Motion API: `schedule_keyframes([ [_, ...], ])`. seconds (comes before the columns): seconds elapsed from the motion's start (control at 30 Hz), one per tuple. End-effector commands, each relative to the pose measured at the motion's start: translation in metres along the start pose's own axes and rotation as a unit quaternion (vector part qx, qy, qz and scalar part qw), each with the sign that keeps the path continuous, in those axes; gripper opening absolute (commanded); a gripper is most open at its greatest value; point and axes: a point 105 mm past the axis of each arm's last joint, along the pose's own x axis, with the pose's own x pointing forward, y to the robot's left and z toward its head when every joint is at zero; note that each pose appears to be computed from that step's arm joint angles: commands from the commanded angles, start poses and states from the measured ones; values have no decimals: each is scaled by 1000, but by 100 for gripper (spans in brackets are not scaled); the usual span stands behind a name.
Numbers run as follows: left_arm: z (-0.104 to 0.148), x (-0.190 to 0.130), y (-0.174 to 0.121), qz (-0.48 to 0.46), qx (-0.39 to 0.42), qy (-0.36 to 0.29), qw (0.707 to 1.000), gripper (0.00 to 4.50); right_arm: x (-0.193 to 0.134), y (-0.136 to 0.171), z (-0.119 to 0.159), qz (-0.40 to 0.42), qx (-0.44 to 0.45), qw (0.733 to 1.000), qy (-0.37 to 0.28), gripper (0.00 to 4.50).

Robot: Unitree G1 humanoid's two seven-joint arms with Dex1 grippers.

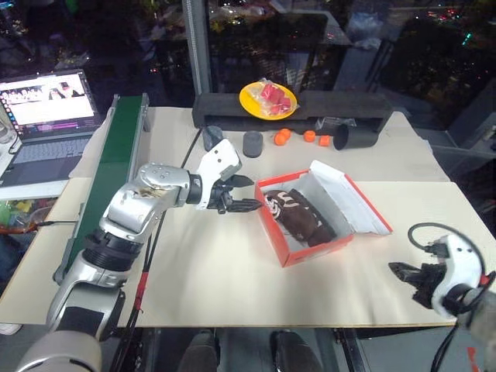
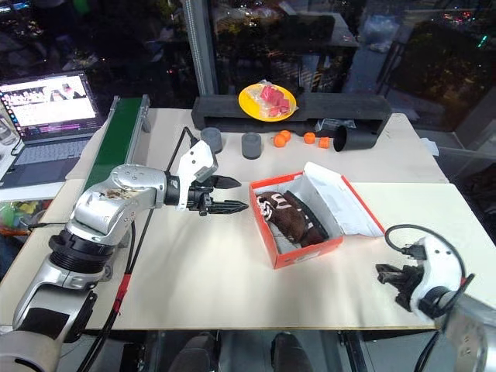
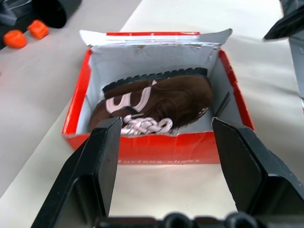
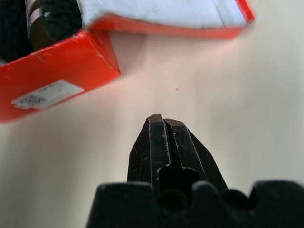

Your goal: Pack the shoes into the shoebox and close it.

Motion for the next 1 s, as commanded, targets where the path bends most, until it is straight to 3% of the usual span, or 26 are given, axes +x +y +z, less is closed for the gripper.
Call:
schedule_keyframes([
  [0.03,15,-7,3,9,29,-8,999,323,15,-5,11,-23,-16,997,-68,9],
  [0.23,15,-11,2,16,31,-3,999,323,51,-10,-6,-43,-34,994,-92,9],
  [0.5,17,-16,2,23,29,1,999,323,83,9,12,-14,-66,982,-175,9],
  [0.7,16,-18,1,24,29,5,999,323,70,19,27,-16,-79,966,-246,9],
  [1.0,18,-15,-1,17,32,4,999,323,56,47,73,31,-84,941,-327,9],
])
